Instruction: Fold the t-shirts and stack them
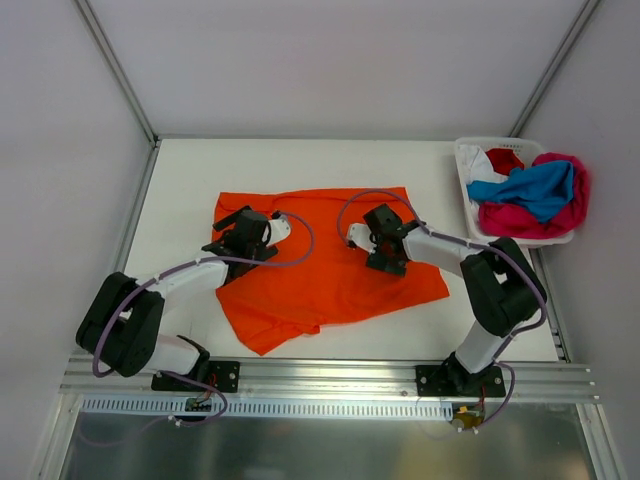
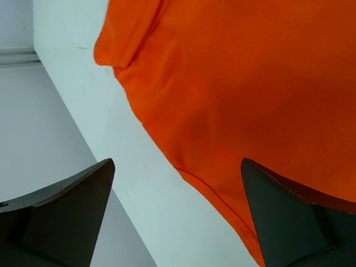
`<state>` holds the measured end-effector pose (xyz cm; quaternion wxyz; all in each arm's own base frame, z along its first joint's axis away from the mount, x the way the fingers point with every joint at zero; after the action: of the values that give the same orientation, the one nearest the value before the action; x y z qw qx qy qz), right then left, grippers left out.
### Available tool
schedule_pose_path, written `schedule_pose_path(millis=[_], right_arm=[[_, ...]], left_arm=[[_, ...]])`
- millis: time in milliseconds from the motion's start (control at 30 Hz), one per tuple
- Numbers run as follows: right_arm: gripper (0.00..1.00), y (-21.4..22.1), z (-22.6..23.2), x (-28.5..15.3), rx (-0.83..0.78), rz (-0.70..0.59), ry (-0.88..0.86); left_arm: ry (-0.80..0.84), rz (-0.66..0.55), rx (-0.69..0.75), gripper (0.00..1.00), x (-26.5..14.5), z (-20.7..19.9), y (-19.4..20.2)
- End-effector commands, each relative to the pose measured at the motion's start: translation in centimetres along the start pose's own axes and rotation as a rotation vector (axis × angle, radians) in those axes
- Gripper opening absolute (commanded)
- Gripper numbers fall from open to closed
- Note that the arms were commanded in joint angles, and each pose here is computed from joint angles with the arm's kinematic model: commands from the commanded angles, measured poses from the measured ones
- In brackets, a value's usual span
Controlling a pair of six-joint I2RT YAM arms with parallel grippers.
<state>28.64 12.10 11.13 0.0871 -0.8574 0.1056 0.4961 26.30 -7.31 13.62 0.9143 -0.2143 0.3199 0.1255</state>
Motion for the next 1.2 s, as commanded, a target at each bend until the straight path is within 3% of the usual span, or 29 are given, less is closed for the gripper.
schedule_pose_path(millis=[0,200,367,633,800,867,1000,1167], right_arm=[[0.77,1.6,4.1,-2.9,-0.037,0.030,-0.289],[0.75,1.3,6.2,-6.7,-0.018,-0.058,-0.562],[0.75,1.1,6.9,-7.3,-0.014,-0.099,-0.610],[0.76,0.6,5.2,-7.0,0.055,-0.182,-0.449],[0.76,0.0,0.3,-8.4,0.233,-0.357,-0.184],[0.74,0.3,-1.5,-8.2,0.273,-0.354,-0.059],[0.64,0.0,-3.5,-6.4,0.243,-0.277,0.118],[0.61,-1.1,-3.8,-3.1,0.191,-0.205,0.109]], left_arm=[[-0.119,0.011,-0.050,0.99,-0.2,2.8,-1.6],[-0.109,0.012,-0.040,0.99,0.8,3.0,-2.6],[-0.121,0.027,0.000,0.99,2.0,2.9,-3.0],[-0.174,-0.023,-0.109,0.99,2.0,5.3,-3.1],[-0.203,-0.126,-0.336,0.99,0.7,9.0,-1.8],[-0.199,-0.183,-0.387,0.99,0.0,10.0,-1.6],[-0.151,-0.196,-0.337,0.99,0.5,9.6,-1.2],[-0.113,-0.287,-0.178,0.99,1.5,6.6,-0.2]])
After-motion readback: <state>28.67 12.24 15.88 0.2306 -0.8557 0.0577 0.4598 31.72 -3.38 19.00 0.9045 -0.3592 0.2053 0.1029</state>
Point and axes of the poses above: each gripper's point midway between its finger pads, its own x axis out along the fingers, its own z axis along the line the jaws close on, y = z × x, the point moved 9 cm from there along -x, back along the fingers, and after that the axes turned 1 degree about x, right-handed, at the moved point
